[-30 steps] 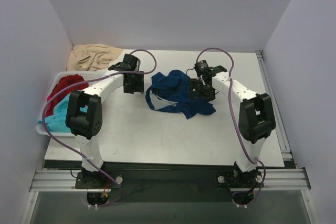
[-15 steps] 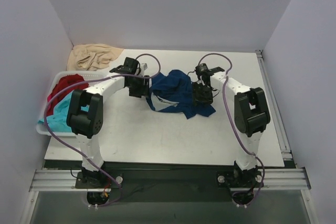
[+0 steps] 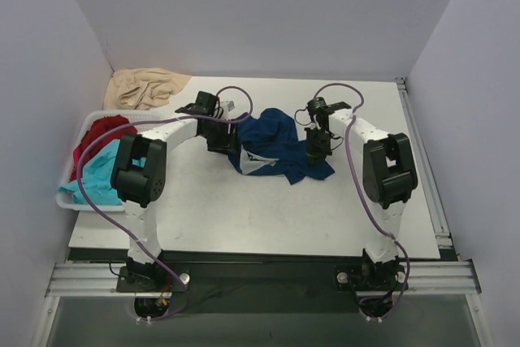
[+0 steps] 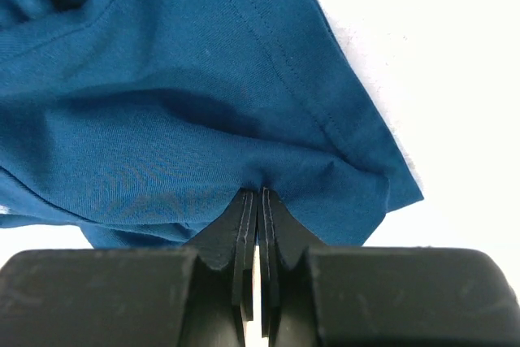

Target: Fold and stack the t-shirts

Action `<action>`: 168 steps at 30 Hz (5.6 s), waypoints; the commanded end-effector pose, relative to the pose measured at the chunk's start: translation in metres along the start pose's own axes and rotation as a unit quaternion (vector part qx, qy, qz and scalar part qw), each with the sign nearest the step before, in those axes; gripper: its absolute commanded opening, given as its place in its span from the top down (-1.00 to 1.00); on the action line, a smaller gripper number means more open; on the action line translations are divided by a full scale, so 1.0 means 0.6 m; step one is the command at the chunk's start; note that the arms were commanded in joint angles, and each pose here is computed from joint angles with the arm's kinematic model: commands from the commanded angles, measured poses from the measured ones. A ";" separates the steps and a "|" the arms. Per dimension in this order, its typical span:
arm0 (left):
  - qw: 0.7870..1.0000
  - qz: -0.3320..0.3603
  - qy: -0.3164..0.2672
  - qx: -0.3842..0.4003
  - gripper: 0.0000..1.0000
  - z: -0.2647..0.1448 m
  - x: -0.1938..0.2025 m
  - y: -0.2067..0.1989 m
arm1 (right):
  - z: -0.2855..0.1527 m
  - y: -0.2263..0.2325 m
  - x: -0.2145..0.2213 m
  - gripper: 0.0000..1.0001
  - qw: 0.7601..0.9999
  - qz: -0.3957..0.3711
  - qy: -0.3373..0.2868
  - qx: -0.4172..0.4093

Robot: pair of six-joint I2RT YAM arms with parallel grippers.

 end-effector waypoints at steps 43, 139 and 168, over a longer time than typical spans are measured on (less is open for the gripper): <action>0.945 0.039 -0.298 -0.130 1.00 -0.325 -0.184 -0.112 | -0.039 0.049 -0.098 -0.13 0.997 -0.013 -0.067 -0.042; 0.918 0.004 -0.361 -0.167 1.00 -0.250 -0.330 -0.027 | -0.216 -0.135 -0.116 1.00 0.842 0.085 -0.448 0.287; 0.854 0.018 -0.518 -0.038 1.00 -0.423 -0.372 -0.095 | -0.363 -0.158 -0.094 1.00 0.809 0.136 -0.501 0.276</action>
Point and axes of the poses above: each gripper's point midway between its finger pads, its own z axis out along the fingers, its own y axis along the line the jaws close on, x = y × z, the point moved 10 cm from there along -z, back along the fingers, and after that the axes turned 4 degrees about -z, right-handed, at the moved point
